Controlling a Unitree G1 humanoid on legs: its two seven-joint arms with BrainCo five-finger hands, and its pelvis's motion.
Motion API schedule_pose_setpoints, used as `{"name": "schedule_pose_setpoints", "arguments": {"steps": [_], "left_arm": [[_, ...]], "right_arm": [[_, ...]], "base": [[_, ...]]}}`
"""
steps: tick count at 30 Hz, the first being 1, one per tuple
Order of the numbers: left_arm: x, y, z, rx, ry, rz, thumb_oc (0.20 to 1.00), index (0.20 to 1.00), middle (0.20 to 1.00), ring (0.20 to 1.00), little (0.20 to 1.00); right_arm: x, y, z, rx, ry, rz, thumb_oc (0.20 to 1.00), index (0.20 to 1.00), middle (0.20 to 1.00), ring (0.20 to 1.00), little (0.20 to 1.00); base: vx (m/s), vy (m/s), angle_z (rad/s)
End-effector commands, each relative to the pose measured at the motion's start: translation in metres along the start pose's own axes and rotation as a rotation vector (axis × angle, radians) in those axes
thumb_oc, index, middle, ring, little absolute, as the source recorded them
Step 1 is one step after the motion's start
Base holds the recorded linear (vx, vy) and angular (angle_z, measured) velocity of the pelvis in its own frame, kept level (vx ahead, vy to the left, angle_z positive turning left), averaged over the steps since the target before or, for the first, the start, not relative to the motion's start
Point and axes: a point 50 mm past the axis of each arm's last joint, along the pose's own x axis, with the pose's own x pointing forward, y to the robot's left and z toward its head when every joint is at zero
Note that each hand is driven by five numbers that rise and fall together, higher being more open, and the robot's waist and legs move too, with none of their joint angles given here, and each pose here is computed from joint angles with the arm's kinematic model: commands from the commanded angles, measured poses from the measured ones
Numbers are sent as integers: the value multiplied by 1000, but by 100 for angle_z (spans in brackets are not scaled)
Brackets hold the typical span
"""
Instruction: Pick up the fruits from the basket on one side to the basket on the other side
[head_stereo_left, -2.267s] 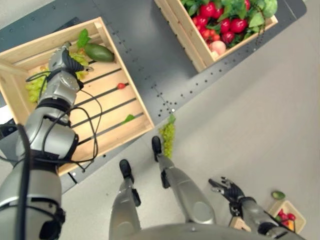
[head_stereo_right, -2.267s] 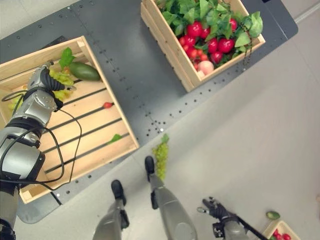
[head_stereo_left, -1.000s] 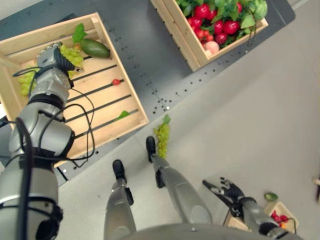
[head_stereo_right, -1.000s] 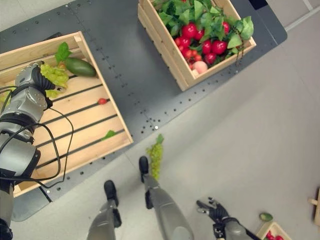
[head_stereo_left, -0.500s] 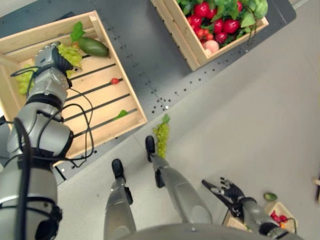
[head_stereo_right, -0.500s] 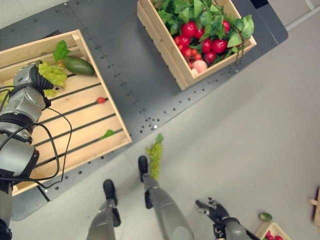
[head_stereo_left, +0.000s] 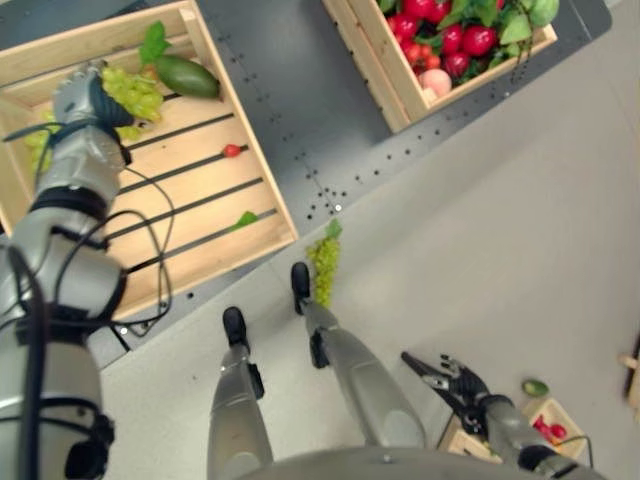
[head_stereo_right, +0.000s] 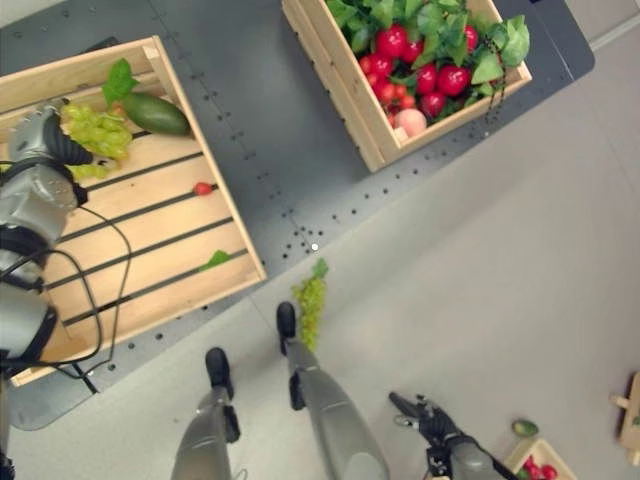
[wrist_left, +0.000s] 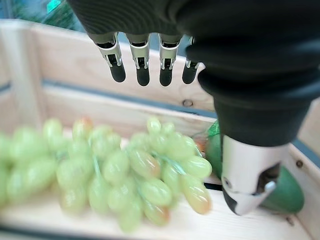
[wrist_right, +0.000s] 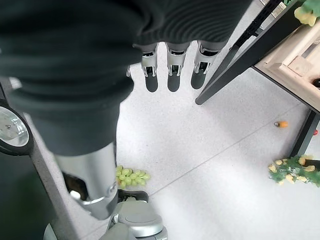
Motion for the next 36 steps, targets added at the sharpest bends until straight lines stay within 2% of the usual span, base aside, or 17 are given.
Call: {"name": "schedule_pose_setpoints", "arguments": {"steps": [1, 4, 10, 14, 17, 28, 36], "left_arm": [[-3, 34, -42, 108, 66, 135, 1000, 1000, 1000, 1000, 1000], [-2, 38, -42, 115, 70, 154, 1000, 1000, 1000, 1000, 1000], [3, 37, -10, 90, -43, 190, 1000, 1000, 1000, 1000, 1000], [6, 23, -8, 83, 17, 98, 1000, 1000, 1000, 1000, 1000], [12, 29, -2, 60, 35, 101, 1000, 1000, 1000, 1000, 1000], [14, 45, -29, 51, 203, 37, 1000, 1000, 1000, 1000, 1000], [18, 53, -23, 74, 187, 46, 1000, 1000, 1000, 1000, 1000]], "right_arm": [[-12, -15, -19, -6, 29, -52, 1000, 1000, 1000, 1000, 1000], [-13, -12, -24, -10, 46, -47, 1000, 1000, 1000, 1000, 1000], [-11, -14, -18, -4, 21, -63, 1000, 1000, 1000, 1000, 1000], [-13, -23, -19, -1, 29, -91, 1000, 1000, 1000, 1000, 1000], [-13, -23, -17, -26, 26, -84, 1000, 1000, 1000, 1000, 1000], [-7, -7, -20, -68, 82, -20, 1000, 1000, 1000, 1000, 1000], [-9, -9, -26, -42, 108, -20, 1000, 1000, 1000, 1000, 1000]], "base": [[0, 0, 0], [-3, -24, 8], [-4, 12, 17], [-8, 50, 13], [-13, 57, 0], [3, 7, -7], [17, -18, -6]]}}
